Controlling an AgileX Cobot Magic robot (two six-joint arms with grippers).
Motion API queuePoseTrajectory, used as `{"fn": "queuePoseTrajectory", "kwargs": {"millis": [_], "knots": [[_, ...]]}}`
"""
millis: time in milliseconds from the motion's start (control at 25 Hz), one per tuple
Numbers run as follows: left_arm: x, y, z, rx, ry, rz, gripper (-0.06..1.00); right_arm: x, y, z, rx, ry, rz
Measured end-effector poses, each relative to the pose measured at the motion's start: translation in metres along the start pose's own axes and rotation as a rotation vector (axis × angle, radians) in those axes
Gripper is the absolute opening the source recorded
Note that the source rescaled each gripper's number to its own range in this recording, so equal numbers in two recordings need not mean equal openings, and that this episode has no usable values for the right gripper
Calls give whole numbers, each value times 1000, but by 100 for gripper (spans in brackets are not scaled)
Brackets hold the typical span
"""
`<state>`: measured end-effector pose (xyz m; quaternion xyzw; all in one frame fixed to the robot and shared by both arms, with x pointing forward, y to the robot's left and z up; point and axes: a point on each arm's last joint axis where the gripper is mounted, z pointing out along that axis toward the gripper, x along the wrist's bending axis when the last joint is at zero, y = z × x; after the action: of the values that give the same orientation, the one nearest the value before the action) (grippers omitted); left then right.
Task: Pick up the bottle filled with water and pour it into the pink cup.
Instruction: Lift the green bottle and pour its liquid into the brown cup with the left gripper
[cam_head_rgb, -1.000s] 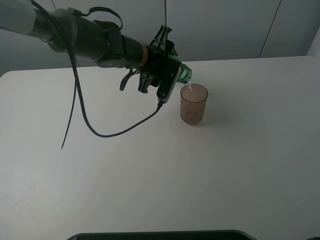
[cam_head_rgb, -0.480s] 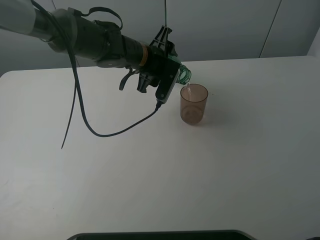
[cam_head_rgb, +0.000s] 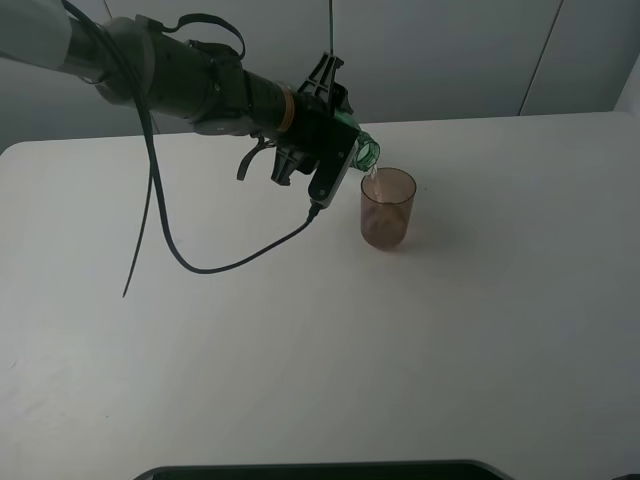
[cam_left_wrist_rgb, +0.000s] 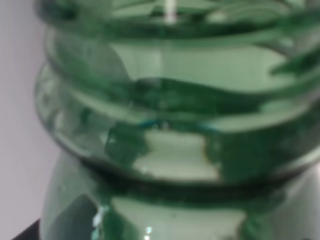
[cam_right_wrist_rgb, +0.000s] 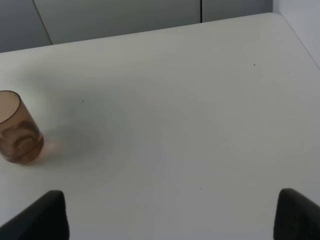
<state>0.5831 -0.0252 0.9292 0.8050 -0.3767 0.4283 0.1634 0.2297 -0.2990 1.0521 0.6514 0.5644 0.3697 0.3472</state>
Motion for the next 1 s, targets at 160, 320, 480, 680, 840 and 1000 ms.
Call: {"fn": "queuePoseTrajectory", "kwargs": {"millis": [160,320,480,680,840,1000], "knots": [[0,0,0,0,0,2,2,0,0,0,0,0,0],[1,0,0,2,3,2,2,0,0,0,0,0,0],[4,-1,0,4,9,2,2,0,0,0,0,0,0],[5,-1,0,6,12,2,2,0,0,0,0,0,0],[6,-1,0,6,14,4,2,0,0,0,0,0,0],[6,-1,0,6,14,13,2,0,0,0,0,0,0]]}}
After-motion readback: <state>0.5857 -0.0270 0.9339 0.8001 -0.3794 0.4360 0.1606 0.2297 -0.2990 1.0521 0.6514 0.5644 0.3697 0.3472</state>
